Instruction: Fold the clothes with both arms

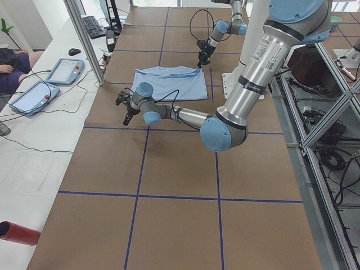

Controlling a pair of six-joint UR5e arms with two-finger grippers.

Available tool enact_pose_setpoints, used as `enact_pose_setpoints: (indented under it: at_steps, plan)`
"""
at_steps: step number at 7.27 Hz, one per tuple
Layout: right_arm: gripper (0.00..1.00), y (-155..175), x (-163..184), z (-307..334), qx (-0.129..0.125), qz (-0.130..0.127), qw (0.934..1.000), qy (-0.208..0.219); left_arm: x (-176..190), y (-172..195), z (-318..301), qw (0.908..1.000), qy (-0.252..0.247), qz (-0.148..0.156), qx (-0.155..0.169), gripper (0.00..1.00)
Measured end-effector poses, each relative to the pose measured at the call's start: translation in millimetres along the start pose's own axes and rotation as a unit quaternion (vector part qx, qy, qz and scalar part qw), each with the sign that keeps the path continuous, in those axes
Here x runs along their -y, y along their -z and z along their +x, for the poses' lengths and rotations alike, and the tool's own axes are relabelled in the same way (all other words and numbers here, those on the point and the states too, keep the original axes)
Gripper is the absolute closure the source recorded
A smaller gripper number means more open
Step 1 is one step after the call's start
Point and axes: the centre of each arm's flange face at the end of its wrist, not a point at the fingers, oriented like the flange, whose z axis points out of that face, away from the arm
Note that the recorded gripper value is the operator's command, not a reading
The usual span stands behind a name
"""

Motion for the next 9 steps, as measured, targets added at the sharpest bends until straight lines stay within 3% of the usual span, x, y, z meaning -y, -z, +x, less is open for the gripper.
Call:
enact_pose_setpoints:
  at_steps: [3, 5, 6, 8, 9]
  plan:
    - [1.0, 0, 0, 1, -0.004, 0.006, 0.9999, -0.007, 0, 0, 0, 1.0, 0.0, 0.0, 0.0, 0.0]
    - [1.0, 2, 0, 6, -0.008, 0.011, 0.9993, -0.036, 0, 0, 0, 1.0, 0.0, 0.0, 0.0, 0.0]
    - [1.0, 6, -8, 21, -0.015, 0.006, 0.9978, -0.064, 0, 0, 0, 1.0, 0.0, 0.0, 0.0, 0.0]
    - [1.0, 18, -45, 45, -0.028, -0.01, 0.9861, -0.164, -1, 0, -1, 1.0, 0.0, 0.0, 0.0, 0.0]
    - [0.34, 21, -63, 38, -0.027, -0.009, 0.9797, -0.198, -1, 0, -1, 1.0, 0.0, 0.0, 0.0, 0.0]
